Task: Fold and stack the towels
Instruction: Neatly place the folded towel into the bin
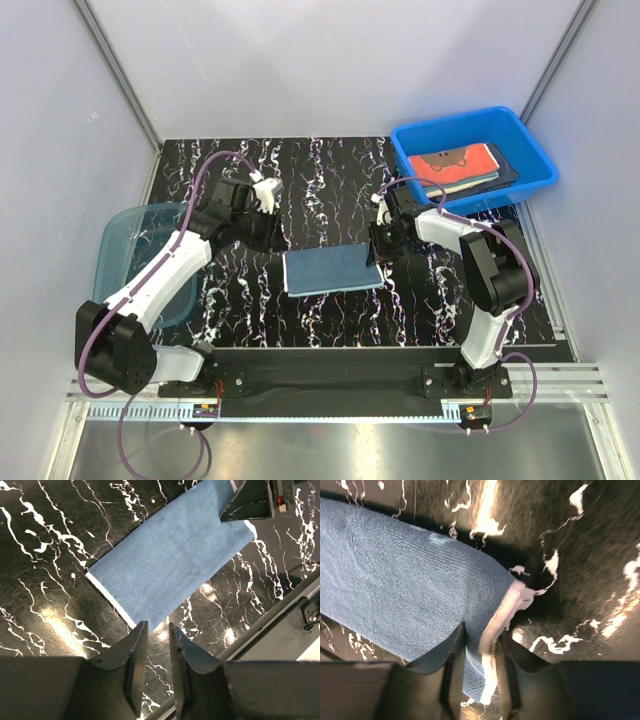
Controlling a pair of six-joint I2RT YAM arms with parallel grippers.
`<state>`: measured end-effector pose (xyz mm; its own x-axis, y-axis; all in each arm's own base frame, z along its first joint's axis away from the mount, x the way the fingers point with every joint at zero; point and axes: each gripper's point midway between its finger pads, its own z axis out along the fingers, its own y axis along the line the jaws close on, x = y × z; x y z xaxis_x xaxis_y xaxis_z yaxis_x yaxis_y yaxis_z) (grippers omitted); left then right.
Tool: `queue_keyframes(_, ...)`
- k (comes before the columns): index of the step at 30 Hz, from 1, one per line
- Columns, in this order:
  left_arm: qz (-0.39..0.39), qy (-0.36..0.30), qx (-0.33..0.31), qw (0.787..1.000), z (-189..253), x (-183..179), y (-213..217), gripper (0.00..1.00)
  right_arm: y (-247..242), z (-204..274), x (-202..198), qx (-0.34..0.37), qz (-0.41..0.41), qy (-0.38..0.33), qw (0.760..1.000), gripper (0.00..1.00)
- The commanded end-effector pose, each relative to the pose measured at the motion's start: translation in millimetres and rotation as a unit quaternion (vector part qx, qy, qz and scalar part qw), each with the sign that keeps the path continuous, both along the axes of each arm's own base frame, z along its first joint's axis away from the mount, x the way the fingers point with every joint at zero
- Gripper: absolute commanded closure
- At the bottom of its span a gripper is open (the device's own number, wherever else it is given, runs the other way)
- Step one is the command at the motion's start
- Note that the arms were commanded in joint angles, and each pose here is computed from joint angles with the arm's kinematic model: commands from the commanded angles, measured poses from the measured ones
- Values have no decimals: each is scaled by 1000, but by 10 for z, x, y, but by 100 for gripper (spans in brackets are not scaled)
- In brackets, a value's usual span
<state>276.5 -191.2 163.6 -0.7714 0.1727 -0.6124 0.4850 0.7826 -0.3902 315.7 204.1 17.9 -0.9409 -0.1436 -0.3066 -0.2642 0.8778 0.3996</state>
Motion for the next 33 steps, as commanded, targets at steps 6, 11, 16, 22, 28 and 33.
queue_keyframes(6,10,-39,15,999,89,109,60,72,-13,138,-94,6,9,4,1000,100)
queue_keyframes(11,15,-42,27,999,88,111,101,72,-6,635,76,2,15,-36,999,100)
queue_keyframes(16,9,-35,36,999,44,67,134,72,-291,960,279,-37,19,-39,998,100)
queue_keyframes(22,-5,-33,14,999,88,44,52,72,-824,1281,731,-83,11,-64,994,100)
queue_keyframes(28,-14,-29,21,999,80,28,59,71,-1275,1557,1388,-126,-8,-106,986,100)
queue_keyframes(33,-32,-20,-3,999,84,-20,-36,71,-1817,1743,1913,-158,-36,-146,976,100)
